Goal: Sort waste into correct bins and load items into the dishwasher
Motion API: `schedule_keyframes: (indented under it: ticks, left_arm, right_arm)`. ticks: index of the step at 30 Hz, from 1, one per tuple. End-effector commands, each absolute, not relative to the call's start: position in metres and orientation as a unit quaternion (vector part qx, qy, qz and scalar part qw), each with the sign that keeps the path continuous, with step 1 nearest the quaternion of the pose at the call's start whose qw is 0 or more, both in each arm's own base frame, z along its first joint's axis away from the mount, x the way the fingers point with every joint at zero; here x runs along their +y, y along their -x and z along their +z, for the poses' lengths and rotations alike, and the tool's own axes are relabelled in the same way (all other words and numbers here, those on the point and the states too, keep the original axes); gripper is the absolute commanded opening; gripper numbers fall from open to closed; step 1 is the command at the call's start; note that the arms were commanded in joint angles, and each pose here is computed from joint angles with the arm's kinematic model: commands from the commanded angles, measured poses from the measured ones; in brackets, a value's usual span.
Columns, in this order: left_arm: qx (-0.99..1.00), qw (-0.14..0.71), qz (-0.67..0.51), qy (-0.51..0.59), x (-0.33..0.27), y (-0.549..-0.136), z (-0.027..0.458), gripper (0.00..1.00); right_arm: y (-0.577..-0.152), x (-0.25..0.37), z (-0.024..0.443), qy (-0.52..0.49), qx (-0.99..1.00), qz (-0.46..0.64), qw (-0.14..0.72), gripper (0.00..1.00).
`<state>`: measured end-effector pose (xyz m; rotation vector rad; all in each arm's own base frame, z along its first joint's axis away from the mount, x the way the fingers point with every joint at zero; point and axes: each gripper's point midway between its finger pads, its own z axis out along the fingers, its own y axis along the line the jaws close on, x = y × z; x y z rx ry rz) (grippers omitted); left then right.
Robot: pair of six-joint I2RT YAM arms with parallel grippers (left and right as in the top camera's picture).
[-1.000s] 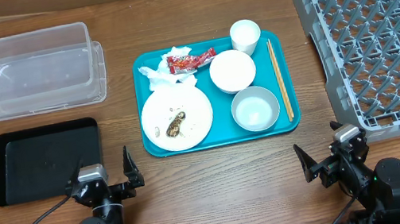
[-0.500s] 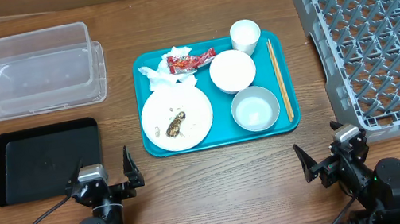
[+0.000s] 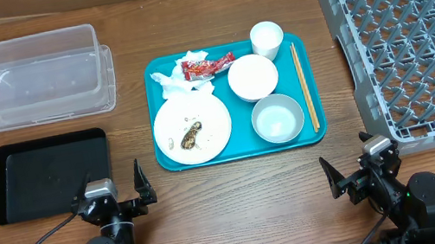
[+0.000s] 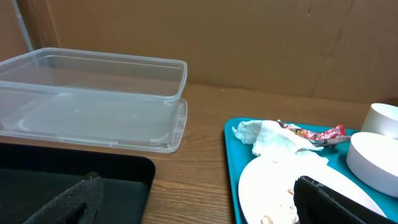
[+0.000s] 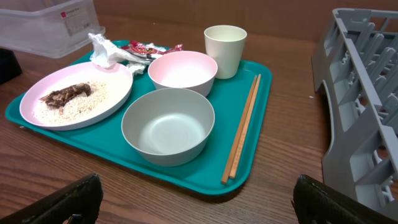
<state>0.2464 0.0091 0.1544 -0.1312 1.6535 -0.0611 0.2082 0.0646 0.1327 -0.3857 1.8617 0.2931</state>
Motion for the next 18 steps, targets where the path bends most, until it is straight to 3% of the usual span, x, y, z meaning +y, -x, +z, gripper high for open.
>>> schedule_keyframes:
  ticks: [1,15,18]
  left_arm:
    - [0.738,0.673,-0.026,0.046,0.006,-0.247,0.152,1.00]
    - [0.735,0.676,-0.035,0.048,0.004,-0.247,0.154,1.00]
    - [0.727,0.646,-0.230,0.042,-0.046,-0.240,0.160,1.00]
  right_arm:
    - [-0.209,0.065,0.132,0.166,0.791,0.122,0.576,1.00]
    - [-0.209,0.065,0.132,0.166,0.791,0.122,0.576,1.00]
    - [-0.209,0.065,0.132,0.167,0.791,0.122,0.576,1.00]
